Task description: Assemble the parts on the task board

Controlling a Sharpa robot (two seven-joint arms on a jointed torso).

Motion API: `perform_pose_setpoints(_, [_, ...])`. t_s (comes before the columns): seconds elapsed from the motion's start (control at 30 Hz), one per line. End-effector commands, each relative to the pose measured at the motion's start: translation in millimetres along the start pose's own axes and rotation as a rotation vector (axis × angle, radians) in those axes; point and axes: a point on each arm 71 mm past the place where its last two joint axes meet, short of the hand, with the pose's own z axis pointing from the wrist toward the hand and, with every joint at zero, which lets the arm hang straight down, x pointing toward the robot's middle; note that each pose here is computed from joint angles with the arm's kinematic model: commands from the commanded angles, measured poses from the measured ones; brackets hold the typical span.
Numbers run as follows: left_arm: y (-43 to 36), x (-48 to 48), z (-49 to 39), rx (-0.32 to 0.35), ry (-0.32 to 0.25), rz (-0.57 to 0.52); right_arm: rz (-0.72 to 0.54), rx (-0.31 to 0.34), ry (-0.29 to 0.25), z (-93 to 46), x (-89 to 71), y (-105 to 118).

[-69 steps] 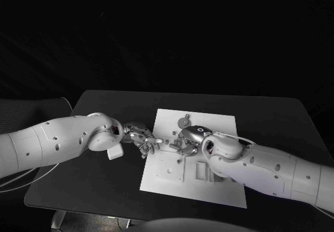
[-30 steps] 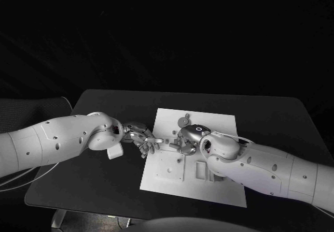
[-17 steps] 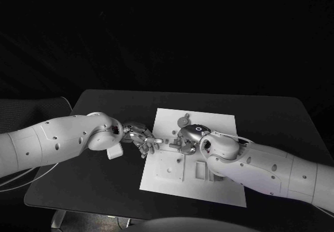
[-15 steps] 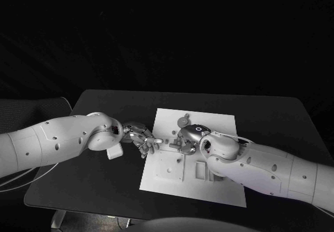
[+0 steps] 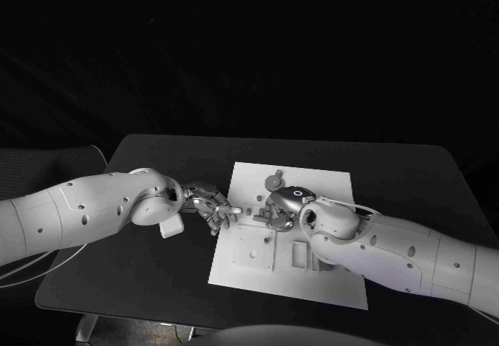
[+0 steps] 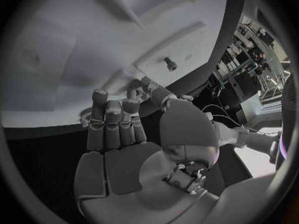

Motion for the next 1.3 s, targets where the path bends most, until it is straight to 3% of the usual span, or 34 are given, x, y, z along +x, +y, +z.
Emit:
perform_pose_setpoints(0.03, [-2.3, -2.2, 0.0, 0.020, -0.038, 0.004, 0.010, 0.003, 0.038, -3.5, 9.7, -7.3])
perform_pose_setpoints(0.57, [-5.0, -8.3, -2.3, 0.072, -0.125, 0.024, 0.176, -0.091, -0.074, -16.2, 2.5, -18.0])
perform_pose_setpoints(0.87, [-5.9, -10.2, -3.4, 0.095, -0.146, 0.022, 0.255, -0.097, -0.105, -23.4, -0.4, -25.3])
perform_pose_setpoints(1.3, [-7.8, -14.3, -6.0, 0.142, -0.199, -0.003, 0.478, -0.070, -0.171, -32.1, -5.7, -45.5])
